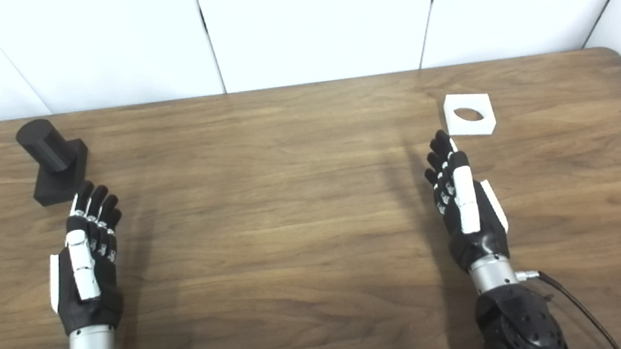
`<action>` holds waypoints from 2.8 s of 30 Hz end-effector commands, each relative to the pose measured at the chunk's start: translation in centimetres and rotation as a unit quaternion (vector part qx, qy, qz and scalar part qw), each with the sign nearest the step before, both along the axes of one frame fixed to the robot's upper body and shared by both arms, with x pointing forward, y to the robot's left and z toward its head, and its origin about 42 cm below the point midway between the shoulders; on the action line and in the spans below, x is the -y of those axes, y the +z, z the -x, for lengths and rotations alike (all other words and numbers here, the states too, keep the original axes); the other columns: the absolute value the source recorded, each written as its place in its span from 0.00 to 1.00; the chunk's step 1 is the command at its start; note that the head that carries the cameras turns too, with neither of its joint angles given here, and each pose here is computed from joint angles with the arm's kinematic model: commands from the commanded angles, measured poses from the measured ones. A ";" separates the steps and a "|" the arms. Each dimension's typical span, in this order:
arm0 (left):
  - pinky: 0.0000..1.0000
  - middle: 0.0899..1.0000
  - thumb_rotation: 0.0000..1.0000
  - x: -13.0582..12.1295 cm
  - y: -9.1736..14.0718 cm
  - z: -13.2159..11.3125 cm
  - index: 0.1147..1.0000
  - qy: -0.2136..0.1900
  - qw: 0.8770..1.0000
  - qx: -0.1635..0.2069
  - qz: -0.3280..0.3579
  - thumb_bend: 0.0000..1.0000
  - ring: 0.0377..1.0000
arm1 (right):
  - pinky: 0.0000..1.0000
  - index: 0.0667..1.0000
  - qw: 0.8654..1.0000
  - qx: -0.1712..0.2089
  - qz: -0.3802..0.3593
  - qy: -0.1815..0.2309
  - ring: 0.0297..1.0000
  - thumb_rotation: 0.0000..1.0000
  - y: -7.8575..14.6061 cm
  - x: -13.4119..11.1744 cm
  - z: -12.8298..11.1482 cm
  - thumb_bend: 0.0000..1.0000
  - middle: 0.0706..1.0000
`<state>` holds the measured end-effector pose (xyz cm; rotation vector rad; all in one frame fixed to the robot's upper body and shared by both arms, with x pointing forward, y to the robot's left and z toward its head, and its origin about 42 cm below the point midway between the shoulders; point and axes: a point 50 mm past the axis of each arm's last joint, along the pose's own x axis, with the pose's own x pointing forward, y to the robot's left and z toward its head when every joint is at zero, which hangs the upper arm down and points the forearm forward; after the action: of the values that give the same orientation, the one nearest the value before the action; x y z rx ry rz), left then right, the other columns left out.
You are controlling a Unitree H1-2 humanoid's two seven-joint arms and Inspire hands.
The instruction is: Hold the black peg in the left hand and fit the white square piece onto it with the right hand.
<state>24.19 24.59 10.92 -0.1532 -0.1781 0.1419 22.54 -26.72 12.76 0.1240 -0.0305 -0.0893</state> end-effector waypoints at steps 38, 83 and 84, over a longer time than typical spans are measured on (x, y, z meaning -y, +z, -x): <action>0.92 0.94 0.90 3.2 -1.0 0.5 0.96 -0.025 0.998 -0.033 -0.051 0.54 0.93 | 1.00 1.00 1.000 -0.009 0.003 -0.017 1.00 1.00 -2.8 1.9 4.1 0.57 1.00; 0.75 0.99 0.48 -2.4 6.1 -1.1 1.00 0.137 0.880 -0.145 -0.431 0.84 0.93 | 1.00 1.00 1.000 -0.007 0.013 -0.014 1.00 1.00 -4.0 2.0 4.4 0.75 1.00; 0.75 0.99 0.50 -3.1 6.4 -1.4 0.99 0.145 0.873 -0.147 -0.441 0.84 0.92 | 1.00 1.00 1.000 -0.007 0.014 -0.014 1.00 1.00 -4.0 2.0 4.4 0.75 1.00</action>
<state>24.42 27.49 15.40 0.7800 0.1250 0.3326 22.18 -28.70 10.96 0.0912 -0.1068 -0.0992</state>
